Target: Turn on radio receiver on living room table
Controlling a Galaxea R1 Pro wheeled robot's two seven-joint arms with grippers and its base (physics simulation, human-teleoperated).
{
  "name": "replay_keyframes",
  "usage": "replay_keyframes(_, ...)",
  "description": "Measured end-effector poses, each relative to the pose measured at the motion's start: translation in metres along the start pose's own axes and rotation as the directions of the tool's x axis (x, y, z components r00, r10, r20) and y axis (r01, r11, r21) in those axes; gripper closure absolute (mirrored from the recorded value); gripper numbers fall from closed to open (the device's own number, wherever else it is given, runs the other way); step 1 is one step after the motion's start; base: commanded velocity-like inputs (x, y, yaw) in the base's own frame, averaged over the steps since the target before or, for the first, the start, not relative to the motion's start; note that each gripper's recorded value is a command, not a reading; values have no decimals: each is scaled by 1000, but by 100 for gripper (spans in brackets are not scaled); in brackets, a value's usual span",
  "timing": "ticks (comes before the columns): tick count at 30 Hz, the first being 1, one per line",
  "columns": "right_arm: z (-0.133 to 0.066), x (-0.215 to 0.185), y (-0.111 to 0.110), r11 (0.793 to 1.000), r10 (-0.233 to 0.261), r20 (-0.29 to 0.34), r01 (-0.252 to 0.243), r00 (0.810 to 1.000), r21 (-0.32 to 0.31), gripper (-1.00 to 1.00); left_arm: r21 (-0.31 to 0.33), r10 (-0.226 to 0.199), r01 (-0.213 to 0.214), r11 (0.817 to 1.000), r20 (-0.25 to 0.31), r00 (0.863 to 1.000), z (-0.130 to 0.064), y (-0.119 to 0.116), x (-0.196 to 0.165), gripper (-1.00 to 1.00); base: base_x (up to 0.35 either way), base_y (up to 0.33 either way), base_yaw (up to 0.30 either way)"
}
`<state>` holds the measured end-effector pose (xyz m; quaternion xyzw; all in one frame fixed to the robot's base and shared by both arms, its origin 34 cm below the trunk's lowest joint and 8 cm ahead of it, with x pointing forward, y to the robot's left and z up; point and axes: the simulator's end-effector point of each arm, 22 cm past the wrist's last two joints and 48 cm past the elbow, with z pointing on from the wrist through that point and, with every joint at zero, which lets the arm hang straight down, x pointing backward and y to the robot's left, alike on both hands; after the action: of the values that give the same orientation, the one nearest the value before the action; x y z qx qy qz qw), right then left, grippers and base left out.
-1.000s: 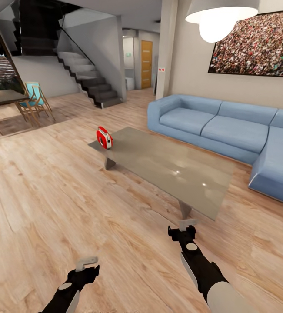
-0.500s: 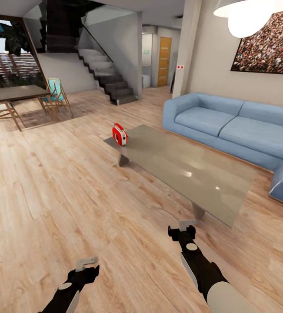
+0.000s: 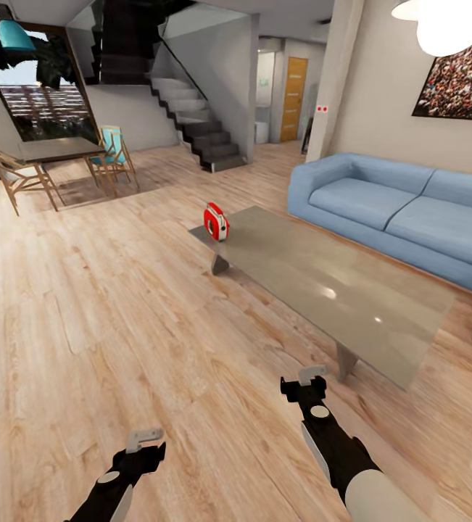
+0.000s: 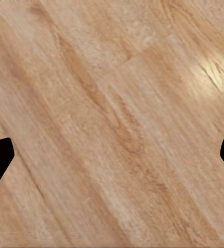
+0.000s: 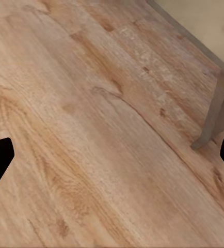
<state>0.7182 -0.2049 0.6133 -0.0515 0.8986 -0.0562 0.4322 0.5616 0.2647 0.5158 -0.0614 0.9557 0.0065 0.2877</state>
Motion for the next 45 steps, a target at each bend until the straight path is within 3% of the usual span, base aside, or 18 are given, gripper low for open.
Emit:
replay_keyframes(34, 0, -1, 0, 1000, 0, 3, 0, 1000, 1, -100, 0, 0, 0, 1000, -2, 1000, 0, 0, 1, -100, 326, 1, 1)
replay_keyframes(45, 0, -1, 0, 1000, 1, 3, -1, 1000, 1, -100, 0, 0, 0, 1000, -1, 1000, 0, 0, 0, -100, 318, 120, 0)
